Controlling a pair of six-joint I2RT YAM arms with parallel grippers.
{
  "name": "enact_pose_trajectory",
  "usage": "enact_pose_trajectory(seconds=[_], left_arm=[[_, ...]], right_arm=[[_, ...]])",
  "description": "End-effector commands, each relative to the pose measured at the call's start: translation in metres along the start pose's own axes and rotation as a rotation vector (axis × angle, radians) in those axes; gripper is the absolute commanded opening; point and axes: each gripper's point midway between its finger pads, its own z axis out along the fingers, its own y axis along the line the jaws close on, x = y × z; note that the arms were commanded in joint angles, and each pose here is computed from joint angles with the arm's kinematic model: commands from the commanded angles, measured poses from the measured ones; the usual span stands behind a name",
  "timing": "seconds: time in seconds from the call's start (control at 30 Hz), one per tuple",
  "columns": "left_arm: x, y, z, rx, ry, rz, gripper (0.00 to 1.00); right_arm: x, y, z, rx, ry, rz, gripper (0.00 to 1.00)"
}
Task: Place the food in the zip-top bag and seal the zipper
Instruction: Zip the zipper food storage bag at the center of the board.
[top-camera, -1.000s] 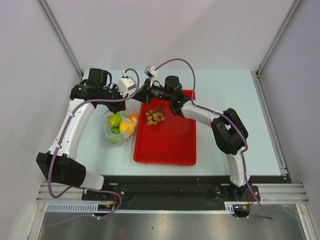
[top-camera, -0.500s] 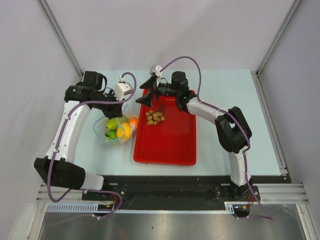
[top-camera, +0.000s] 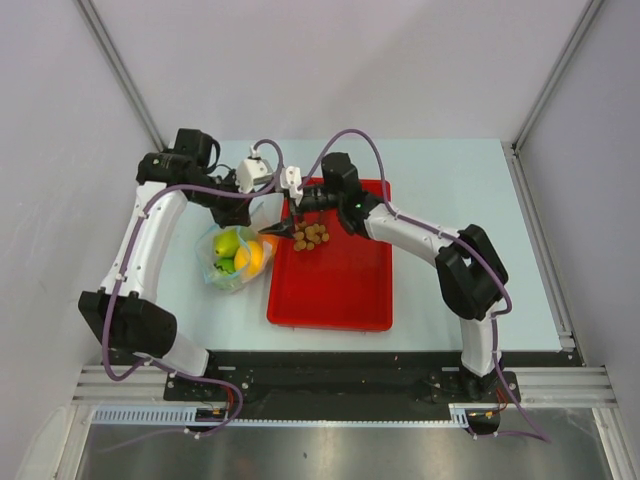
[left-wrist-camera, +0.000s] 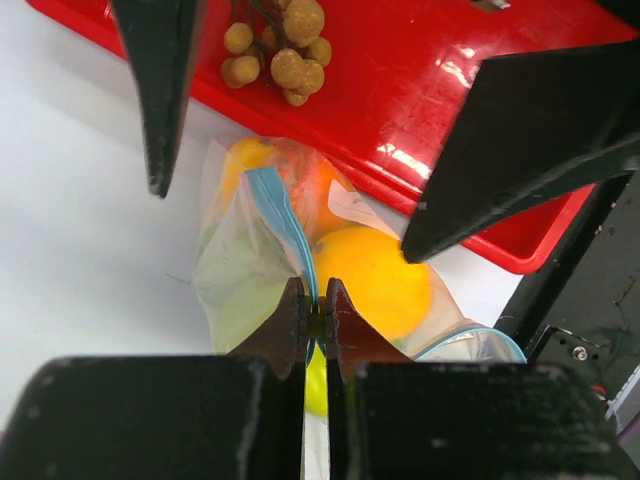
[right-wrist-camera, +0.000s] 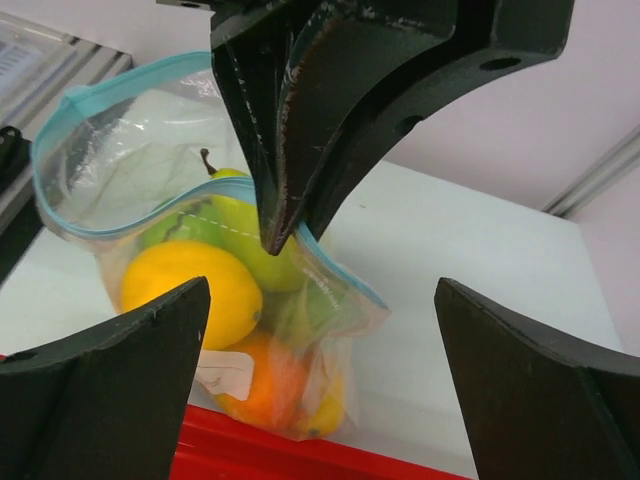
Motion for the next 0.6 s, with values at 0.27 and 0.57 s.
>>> enact_pose_trajectory(seconds=[0.27,0.57], left_arm=[[-0.02,-0.01,-0.004,0.045,-0.065,0.066,0.01],[-0.02,-0.011,0.001,0.061,-0.065,0.048,0.0]], right_arm=[[-0.009,-0.005,0.013,0.043,0.031,-0.213,0.36],[-0.011,0.006,0.023,0.024,0.015,-0.271,0.56]])
